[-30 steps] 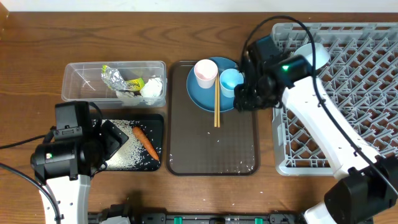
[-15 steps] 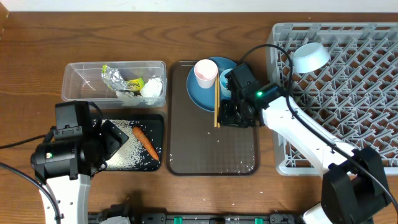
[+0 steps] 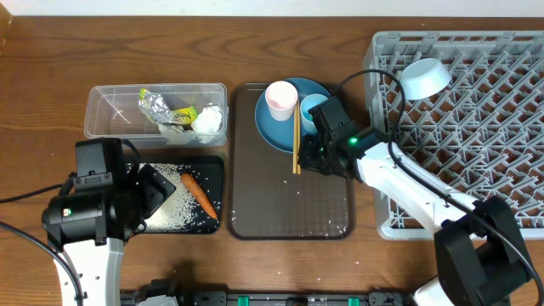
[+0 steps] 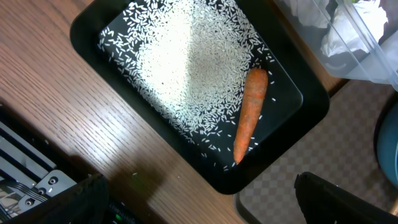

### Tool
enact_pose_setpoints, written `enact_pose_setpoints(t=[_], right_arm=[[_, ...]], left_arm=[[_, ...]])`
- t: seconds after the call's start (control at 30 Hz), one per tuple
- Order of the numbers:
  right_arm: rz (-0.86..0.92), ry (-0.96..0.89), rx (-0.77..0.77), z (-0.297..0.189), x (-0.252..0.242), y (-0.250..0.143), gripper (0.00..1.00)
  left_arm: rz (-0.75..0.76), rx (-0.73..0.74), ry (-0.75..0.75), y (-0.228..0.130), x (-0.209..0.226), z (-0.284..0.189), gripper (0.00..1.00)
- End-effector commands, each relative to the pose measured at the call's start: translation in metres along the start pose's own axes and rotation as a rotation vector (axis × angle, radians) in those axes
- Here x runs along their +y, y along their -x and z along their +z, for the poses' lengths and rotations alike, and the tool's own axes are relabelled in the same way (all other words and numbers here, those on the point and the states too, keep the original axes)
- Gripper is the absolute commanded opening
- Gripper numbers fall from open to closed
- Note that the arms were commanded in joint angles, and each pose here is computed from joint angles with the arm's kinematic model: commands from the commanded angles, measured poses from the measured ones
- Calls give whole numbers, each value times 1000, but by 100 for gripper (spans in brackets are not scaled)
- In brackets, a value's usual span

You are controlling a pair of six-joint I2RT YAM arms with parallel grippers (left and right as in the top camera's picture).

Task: Sort waste into correct bins and load items into the dishwasher rack
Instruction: 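Move the right gripper to the blue plate and grasp a chopstick, then carry the chopstick right and drop it into the rack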

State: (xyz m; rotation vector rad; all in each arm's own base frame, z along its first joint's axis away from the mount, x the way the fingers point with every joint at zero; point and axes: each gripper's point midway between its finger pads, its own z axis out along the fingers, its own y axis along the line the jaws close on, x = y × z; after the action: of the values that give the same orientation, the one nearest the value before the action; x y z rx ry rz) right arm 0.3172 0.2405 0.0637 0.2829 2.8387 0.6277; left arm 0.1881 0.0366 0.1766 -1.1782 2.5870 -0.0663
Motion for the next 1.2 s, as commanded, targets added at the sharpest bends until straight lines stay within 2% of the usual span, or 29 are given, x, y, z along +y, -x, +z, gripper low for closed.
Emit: enact_pose_setpoints(t=[0.0,0.13,0.23,0.57,0.63,0.9,1.17], right_arm=[[-12,-3,5,7,4,-10,20],[-20,4,3,8,7,-11,17],[-18,-6,7,8,5,-12,11],[-13,-47,3,7,-3,-13,6],[-13,-47,3,7,-4,-12,1],[-14,-23,-3,4,3,-9,1],[-33,50,-42,-22,21,-4,1]], left_arm=[[12,-4,15,1,3,1,98],[12,-4,15,1,3,1,98],[12,-4,15,1,3,1,98],[12,-3,15,1,3,1,98],[12,-3,15,1,3,1,98],[12,-3,15,1,3,1,98],[12,-3,15,1,3,1,98]])
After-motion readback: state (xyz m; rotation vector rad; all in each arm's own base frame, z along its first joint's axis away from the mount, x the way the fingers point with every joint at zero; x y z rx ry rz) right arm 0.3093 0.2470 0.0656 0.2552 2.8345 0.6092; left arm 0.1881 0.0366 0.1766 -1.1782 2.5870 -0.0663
